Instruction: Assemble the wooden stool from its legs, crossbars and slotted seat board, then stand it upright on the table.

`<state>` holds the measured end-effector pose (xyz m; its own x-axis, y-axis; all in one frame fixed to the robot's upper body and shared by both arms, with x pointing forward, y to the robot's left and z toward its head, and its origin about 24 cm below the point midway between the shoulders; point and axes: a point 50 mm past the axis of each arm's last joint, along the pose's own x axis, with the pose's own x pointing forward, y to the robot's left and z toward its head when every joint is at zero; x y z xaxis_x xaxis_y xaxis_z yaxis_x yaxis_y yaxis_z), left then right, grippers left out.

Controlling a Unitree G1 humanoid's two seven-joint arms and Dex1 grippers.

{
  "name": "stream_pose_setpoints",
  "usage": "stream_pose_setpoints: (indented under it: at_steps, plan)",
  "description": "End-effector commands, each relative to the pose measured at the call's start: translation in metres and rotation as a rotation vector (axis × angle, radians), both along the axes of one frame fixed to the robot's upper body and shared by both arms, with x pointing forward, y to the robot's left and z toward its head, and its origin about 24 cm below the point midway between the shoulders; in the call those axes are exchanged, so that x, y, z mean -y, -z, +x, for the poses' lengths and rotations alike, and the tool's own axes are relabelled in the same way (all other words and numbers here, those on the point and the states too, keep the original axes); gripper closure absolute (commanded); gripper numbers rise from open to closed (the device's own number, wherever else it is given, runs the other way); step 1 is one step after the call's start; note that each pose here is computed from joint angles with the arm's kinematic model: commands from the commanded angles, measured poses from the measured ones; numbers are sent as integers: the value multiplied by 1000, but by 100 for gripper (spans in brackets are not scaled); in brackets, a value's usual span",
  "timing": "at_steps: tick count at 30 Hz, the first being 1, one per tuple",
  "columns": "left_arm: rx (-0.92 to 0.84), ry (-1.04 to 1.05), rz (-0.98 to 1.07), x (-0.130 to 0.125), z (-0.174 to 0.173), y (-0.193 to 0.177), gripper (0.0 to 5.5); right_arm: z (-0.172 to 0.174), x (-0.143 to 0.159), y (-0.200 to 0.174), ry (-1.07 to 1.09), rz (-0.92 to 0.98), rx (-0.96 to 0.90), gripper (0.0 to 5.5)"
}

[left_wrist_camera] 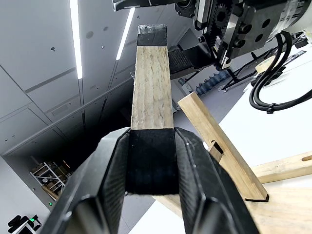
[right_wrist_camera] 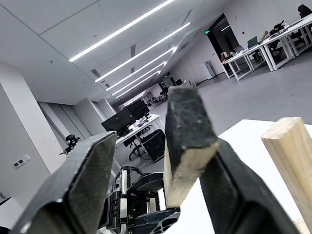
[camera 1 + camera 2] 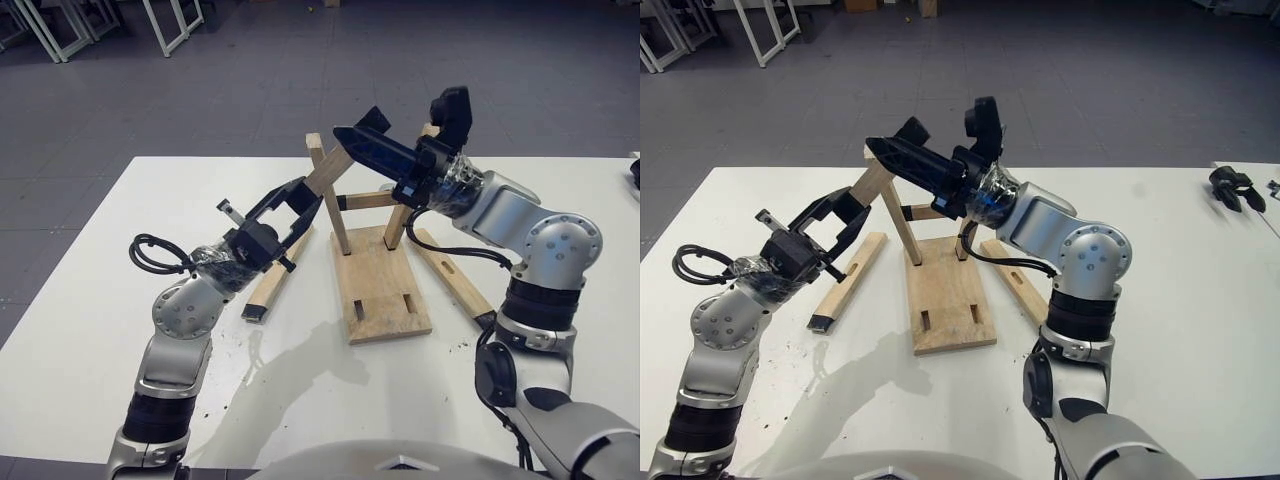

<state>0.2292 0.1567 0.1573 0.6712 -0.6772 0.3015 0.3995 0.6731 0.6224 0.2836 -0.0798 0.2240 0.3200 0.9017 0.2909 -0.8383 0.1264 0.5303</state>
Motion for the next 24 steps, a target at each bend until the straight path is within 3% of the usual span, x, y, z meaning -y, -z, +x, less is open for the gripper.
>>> stream_pose_setpoints:
  at_steps: [1,11,17,24]
  plan:
    - [-3,7,36,-2,1,0,421,0,1,-7,4,-40,64,353]
    - [-34,20,49,-6,2,1,421,2,4,-6,7,-99,124,508]
    - [-51,4,66,-8,4,8,331,3,15,-8,44,-106,126,509]
    - [-237,-116,243,-40,-13,68,329,-5,79,37,333,-367,36,509]
